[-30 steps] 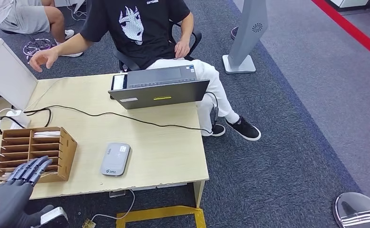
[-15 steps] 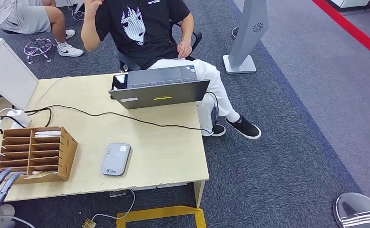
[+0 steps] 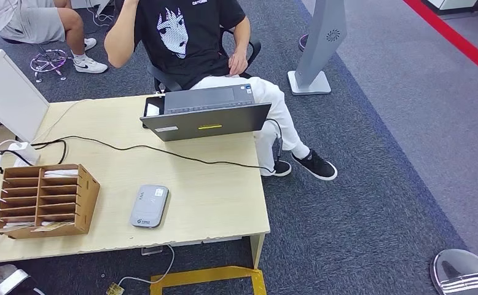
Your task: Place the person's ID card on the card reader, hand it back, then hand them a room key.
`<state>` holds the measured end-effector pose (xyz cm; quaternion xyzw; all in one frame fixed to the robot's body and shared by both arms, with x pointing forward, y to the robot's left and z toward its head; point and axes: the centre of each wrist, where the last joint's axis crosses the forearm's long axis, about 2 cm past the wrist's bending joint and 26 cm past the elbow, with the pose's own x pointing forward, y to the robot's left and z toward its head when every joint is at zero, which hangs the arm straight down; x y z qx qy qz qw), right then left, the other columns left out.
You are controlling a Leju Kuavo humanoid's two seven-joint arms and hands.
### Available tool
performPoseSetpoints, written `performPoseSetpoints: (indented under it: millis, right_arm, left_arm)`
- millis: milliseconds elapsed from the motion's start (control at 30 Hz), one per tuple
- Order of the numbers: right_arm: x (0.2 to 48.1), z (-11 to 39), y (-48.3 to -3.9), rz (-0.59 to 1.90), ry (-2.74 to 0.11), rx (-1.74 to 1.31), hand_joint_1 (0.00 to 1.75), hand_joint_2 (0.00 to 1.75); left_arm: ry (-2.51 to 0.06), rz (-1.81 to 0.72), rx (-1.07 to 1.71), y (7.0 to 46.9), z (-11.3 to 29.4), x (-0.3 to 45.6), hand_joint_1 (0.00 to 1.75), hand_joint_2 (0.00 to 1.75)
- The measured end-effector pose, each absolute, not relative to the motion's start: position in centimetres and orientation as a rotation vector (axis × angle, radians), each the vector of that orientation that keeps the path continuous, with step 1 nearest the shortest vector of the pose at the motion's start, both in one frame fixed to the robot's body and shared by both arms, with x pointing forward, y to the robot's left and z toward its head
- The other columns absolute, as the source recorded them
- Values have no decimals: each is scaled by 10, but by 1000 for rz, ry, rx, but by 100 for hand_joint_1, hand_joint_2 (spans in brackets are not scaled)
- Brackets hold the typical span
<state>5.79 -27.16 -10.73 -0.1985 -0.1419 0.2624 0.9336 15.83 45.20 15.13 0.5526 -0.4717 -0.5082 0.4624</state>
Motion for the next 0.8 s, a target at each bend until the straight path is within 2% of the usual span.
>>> performPoseSetpoints:
  millis: [567,800]
  right_arm:
    - [59,-107,-271,546,-281,-394,0,175]
    - [64,-107,-271,548,-286,-386,0,175]
  left_arm:
    - [-1065,-1138,1307,468,124,160,0,175]
    - [-1088,-1135,1275,465,113,177,0,175]
